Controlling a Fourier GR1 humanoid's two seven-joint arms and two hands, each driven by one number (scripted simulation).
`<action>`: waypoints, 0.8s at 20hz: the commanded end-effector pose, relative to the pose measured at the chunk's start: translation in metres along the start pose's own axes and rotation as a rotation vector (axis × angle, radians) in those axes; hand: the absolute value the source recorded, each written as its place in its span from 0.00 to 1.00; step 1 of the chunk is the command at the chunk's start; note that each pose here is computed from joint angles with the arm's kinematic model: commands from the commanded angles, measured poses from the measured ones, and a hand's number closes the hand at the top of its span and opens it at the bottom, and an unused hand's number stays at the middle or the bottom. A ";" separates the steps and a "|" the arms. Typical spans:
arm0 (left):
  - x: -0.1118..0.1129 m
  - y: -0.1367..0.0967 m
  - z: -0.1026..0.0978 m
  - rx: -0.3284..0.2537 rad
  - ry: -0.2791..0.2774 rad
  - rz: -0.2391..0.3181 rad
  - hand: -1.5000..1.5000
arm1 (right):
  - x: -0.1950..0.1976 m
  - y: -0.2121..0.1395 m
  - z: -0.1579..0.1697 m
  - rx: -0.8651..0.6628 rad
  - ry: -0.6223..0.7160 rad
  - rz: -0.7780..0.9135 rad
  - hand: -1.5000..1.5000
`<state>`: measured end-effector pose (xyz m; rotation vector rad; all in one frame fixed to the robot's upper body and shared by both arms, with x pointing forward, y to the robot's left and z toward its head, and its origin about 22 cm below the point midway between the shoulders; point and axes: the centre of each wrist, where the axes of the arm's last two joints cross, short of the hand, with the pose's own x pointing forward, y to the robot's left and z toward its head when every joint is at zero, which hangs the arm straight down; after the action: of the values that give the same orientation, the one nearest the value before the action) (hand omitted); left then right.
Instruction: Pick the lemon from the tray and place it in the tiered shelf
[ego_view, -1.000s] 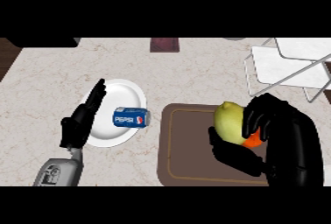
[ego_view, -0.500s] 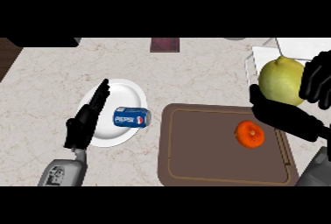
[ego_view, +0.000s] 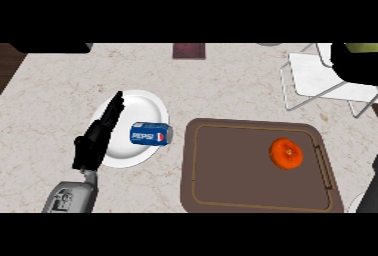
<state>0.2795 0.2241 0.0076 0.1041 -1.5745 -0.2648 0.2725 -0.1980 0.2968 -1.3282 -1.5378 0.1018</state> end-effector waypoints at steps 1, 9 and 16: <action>-0.006 0.001 0.003 -0.002 -0.008 0.008 0.50 | 0.013 0.002 -0.030 -0.059 0.022 -0.008 1.00; 0.011 -0.003 -0.003 -0.009 0.005 0.004 0.50 | -0.023 -0.005 -0.066 -0.079 -0.037 0.122 1.00; 0.012 0.018 -0.008 0.003 -0.008 0.001 0.50 | -0.036 0.020 -0.082 -0.124 -0.052 0.174 1.00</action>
<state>0.2830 0.2260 0.0117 0.1048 -1.5771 -0.2600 0.3272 -0.2515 0.3041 -1.5246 -1.5108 0.1394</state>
